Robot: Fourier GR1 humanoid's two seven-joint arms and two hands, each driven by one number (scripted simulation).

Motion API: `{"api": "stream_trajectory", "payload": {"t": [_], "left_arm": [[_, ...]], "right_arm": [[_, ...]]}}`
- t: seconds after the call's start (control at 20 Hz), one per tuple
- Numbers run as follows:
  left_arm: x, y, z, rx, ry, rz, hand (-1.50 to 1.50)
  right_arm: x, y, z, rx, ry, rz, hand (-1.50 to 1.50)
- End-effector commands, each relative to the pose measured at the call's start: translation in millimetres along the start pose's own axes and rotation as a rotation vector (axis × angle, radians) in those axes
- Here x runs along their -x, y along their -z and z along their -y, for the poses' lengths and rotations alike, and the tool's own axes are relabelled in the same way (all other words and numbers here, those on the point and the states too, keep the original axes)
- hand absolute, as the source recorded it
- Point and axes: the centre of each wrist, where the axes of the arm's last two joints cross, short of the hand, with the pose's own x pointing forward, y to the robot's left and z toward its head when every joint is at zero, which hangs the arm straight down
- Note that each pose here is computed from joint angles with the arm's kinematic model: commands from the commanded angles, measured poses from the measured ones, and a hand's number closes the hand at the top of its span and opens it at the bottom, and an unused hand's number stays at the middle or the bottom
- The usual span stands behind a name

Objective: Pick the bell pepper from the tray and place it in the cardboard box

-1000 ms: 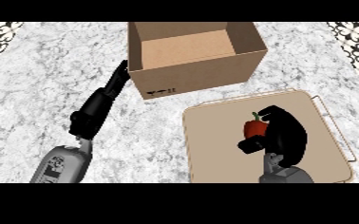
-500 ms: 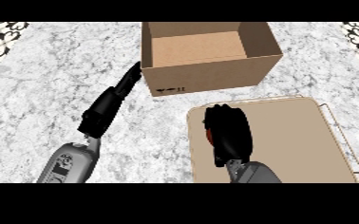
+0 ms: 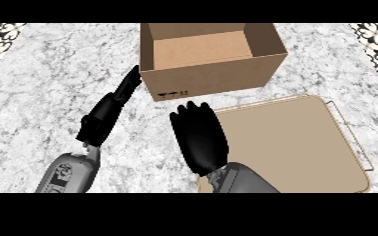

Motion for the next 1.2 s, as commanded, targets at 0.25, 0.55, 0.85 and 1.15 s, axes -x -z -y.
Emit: {"api": "stream_trajectory", "payload": {"t": [0.25, 0.55, 0.85, 1.15], "left_arm": [[-8, -1, 4, -0.009, -0.008, -0.024, 0.00], [4, -4, 9, -0.007, -0.009, -0.008, 0.00], [-3, -4, -13, -0.011, 0.009, 0.007, 0.00], [8, -12, 4, 0.008, -0.004, -0.002, 0.00]], "right_arm": [[-31, -56, 89, 0.131, 0.091, 0.142, 1.50], [-26, -71, 130, 0.293, 0.225, 0.102, 1.50], [-22, -46, 167, 0.323, 0.288, -0.006, 1.50], [-13, -25, 193, 0.361, 0.276, -0.066, 1.50]]}}
